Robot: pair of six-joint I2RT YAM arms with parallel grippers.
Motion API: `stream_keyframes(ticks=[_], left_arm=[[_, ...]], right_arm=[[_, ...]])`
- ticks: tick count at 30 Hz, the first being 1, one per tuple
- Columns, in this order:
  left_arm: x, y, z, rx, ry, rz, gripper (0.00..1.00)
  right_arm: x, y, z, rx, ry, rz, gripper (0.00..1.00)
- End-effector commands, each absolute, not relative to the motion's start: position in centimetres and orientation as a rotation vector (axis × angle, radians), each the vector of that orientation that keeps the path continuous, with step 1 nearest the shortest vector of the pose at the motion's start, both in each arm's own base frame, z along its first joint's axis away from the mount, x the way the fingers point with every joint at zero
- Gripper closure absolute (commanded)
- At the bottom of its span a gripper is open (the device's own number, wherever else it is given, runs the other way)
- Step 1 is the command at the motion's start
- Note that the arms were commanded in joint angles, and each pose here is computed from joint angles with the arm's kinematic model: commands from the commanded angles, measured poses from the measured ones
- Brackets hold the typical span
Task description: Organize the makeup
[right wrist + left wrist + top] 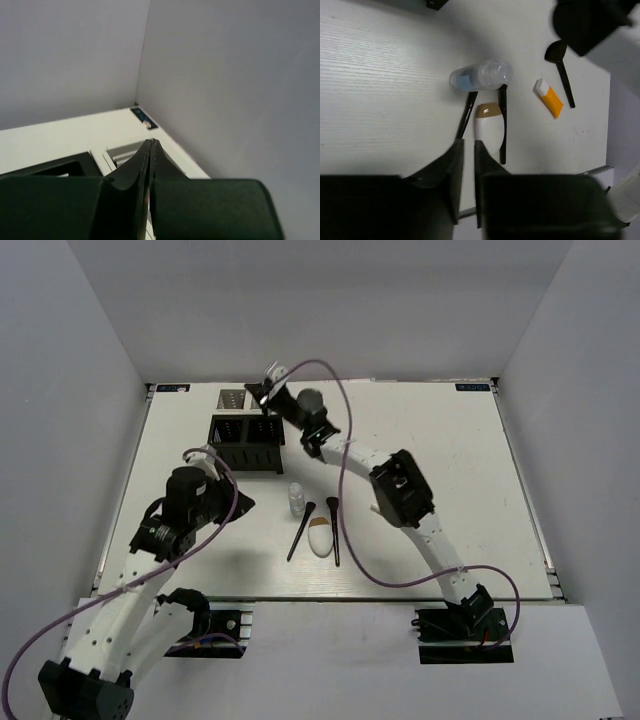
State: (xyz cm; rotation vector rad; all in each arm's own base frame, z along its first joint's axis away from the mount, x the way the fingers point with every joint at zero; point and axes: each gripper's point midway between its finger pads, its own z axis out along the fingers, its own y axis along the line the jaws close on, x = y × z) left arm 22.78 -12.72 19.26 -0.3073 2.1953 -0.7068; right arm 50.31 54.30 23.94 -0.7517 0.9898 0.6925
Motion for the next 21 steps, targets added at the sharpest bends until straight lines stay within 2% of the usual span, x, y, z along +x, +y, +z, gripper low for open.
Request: stream_keyframes(ticks=[1, 2, 4, 7, 8, 10, 11, 12, 13, 17, 21], left_arm=[[23.3, -14.6, 19.0, -0.204, 2.239, -0.777, 0.80], [23.4, -14.9, 18.5, -0.192, 2.261, -0.790, 0.87], [23.5, -16.0, 17.2, -0.155, 2.320, -0.824, 0.89], [23.7, -17.2, 16.0, -0.097, 2.387, -0.822, 0.88], [24.1, -17.6, 16.1, -0.067, 2.398, -0.794, 0.78], [24.6, -18.0, 16.3, -0.036, 2.410, -0.760, 0.58], [24.7, -18.0, 16.3, -0.029, 2.419, -0.726, 0.52], [25.0, -18.7, 17.2, 0.002, 2.404, -0.722, 0.39], [25.0, -18.9, 17.1, 0.010, 2.410, -0.711, 0.33], [25.8, -20.4, 16.3, 0.047, 2.425, -0.668, 0.27], [26.3, -21.7, 15.1, 0.062, 2.473, -0.580, 0.23]], right_arm=[[50.1, 46.3, 40.0, -0.634, 0.931, 0.694, 1.00], [51.0, 44.9, 38.7, -0.656, 1.021, 0.702, 1.00], [51.5, 41.1, 37.5, -0.685, 1.237, 0.765, 1.00], [49.0, 37.4, 35.6, -0.801, 1.397, 0.874, 0.53], [48.0, 34.6, 33.9, -0.831, 1.487, 0.862, 0.26], [46.8, 31.5, 31.5, -0.859, 1.585, 0.836, 0.11], [45.9, 29.3, 27.9, -0.860, 1.694, 0.836, 0.11], [44.7, 27.5, 29.2, -0.854, 1.682, 0.810, 0.11], [43.9, 26.4, 28.5, -0.874, 1.692, 0.791, 0.11], [39.7, 21.6, 24.7, -0.857, 1.812, 0.744, 0.13], [37.3, 19.9, 22.9, -0.835, 1.856, 0.754, 0.17]])
